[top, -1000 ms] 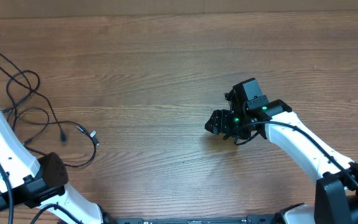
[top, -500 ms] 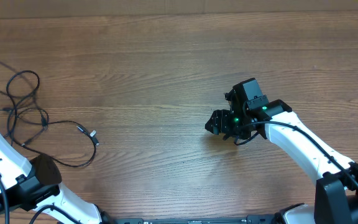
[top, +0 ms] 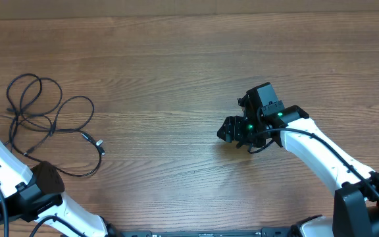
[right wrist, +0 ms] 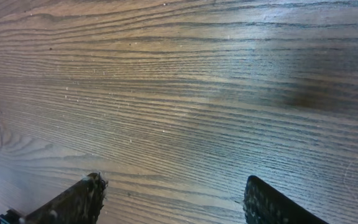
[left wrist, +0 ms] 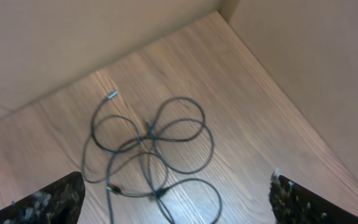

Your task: Untangle cables

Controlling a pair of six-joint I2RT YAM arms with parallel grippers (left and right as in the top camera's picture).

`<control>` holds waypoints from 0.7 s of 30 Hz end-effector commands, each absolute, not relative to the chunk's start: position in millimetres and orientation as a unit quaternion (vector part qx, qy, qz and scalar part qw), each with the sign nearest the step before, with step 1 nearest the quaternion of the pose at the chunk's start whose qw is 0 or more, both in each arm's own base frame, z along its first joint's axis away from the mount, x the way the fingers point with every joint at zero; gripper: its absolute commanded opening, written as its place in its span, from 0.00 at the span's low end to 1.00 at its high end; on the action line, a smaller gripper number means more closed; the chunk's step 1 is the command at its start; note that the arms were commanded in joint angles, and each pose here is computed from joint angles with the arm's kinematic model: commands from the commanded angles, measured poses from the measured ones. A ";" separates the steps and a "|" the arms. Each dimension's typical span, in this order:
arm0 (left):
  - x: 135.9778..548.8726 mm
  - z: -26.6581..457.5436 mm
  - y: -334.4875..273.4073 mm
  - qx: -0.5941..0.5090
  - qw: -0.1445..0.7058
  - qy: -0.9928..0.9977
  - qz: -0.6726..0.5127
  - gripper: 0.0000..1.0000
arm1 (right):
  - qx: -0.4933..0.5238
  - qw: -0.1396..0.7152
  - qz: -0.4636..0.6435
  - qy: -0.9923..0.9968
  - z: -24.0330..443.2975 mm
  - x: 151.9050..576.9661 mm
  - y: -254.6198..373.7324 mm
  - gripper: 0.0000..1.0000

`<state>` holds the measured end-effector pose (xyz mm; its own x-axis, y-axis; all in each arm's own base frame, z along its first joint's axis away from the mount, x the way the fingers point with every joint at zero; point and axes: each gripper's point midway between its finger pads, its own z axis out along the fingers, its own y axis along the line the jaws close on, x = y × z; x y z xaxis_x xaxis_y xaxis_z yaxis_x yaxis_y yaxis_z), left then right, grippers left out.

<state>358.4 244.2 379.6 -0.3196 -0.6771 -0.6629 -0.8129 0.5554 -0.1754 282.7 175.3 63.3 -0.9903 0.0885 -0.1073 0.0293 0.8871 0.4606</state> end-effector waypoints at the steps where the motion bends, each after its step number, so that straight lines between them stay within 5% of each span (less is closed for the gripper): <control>1: 370.0 370.0 225.9 -0.449 0.346 0.823 0.038 0.96 | 0.030 0.068 0.234 0.969 63.9 285.4 173.2 0.70; 11: 414.4 367.4 113.1 -0.278 0.337 0.898 -0.053 0.97 | -0.005 0.102 0.342 0.934 93.2 303.5 210.2 0.81; 21: 406.4 342.7 -1.6 -0.117 0.267 0.956 -0.029 1.00 | 0.028 0.138 0.216 0.966 126.0 338.0 139.6 0.94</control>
